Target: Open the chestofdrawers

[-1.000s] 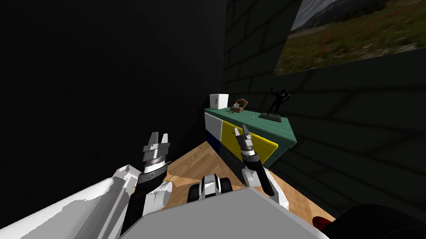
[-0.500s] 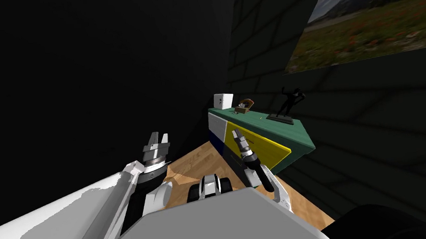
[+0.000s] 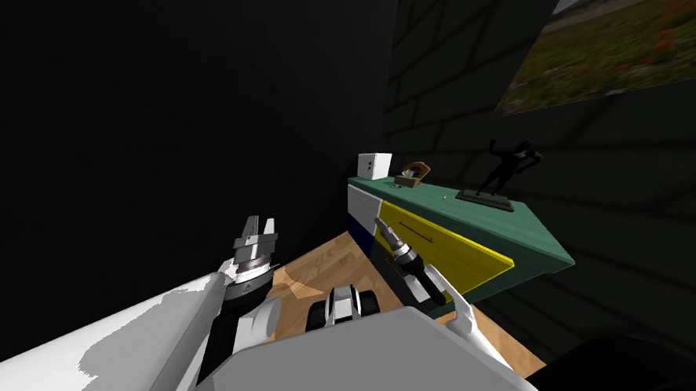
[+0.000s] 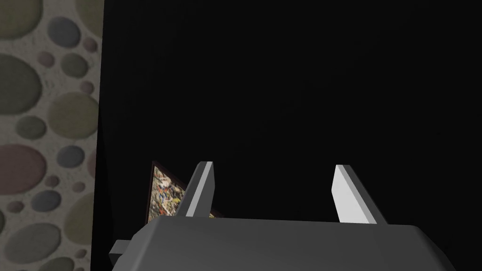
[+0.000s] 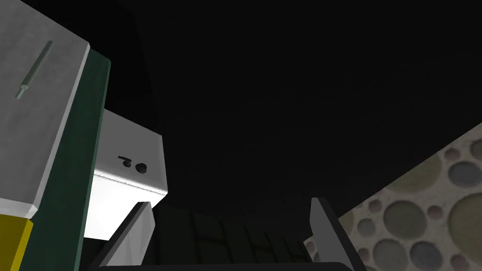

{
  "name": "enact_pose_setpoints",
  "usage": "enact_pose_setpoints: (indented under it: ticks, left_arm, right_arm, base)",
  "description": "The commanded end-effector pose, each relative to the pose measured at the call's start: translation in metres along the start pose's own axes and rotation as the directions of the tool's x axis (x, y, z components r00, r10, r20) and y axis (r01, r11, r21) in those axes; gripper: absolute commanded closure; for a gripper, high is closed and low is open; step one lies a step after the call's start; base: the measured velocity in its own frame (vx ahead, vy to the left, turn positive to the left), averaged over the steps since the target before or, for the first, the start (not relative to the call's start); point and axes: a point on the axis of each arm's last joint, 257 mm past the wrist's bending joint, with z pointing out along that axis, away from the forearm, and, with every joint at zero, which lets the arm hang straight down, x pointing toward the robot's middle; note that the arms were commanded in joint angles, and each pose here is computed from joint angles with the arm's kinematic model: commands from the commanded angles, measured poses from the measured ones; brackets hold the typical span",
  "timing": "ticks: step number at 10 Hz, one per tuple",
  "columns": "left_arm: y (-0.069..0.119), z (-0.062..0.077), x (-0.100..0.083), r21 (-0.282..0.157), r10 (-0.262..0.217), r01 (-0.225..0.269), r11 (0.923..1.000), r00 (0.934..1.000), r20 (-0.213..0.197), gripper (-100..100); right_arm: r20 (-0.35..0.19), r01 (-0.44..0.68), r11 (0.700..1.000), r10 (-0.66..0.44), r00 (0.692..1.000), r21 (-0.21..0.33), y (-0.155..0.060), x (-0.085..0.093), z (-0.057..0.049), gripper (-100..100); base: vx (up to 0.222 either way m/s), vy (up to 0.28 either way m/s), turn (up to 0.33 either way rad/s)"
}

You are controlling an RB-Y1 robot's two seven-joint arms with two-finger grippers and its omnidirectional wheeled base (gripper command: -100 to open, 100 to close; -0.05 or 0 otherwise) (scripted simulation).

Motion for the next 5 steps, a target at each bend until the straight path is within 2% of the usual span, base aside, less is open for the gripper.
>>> enact_pose_setpoints:
  ticks: [1, 2, 3, 5]
  left_arm:
    - [0.000, 0.000, 0.000, 0.000, 0.000, 0.000, 1.0000, 1.0000, 0.000, 0]
    - [0.000, 0.000, 0.000, 0.000, 0.000, 0.000, 1.0000, 1.0000, 0.000, 0]
    - [0.000, 0.000, 0.000, 0.000, 0.000, 0.000, 1.0000, 1.0000, 0.000, 0]
    - [0.000, 0.000, 0.000, 0.000, 0.000, 0.000, 1.0000, 1.0000, 0.000, 0]
  right_arm:
    - [-0.120, 0.176, 0.984, -0.172, 0.978, 0.020, -0.030, 0.017, -0.008, -100]
    - [-0.124, 0.179, 0.984, -0.175, 0.977, 0.020, -0.031, 0.018, -0.008, -100]
    - [-0.173, 0.249, 0.968, -0.242, 0.955, 0.019, -0.044, 0.023, -0.013, -100]
    - [-0.268, 0.384, 0.923, -0.368, 0.890, 0.008, -0.072, 0.030, -0.023, -100]
  base:
    - [0.065, 0.064, 0.177]
    - [0.039, 0.046, 0.045]
    - [0.032, 0.045, 0.079]
    - [0.062, 0.067, 0.163]
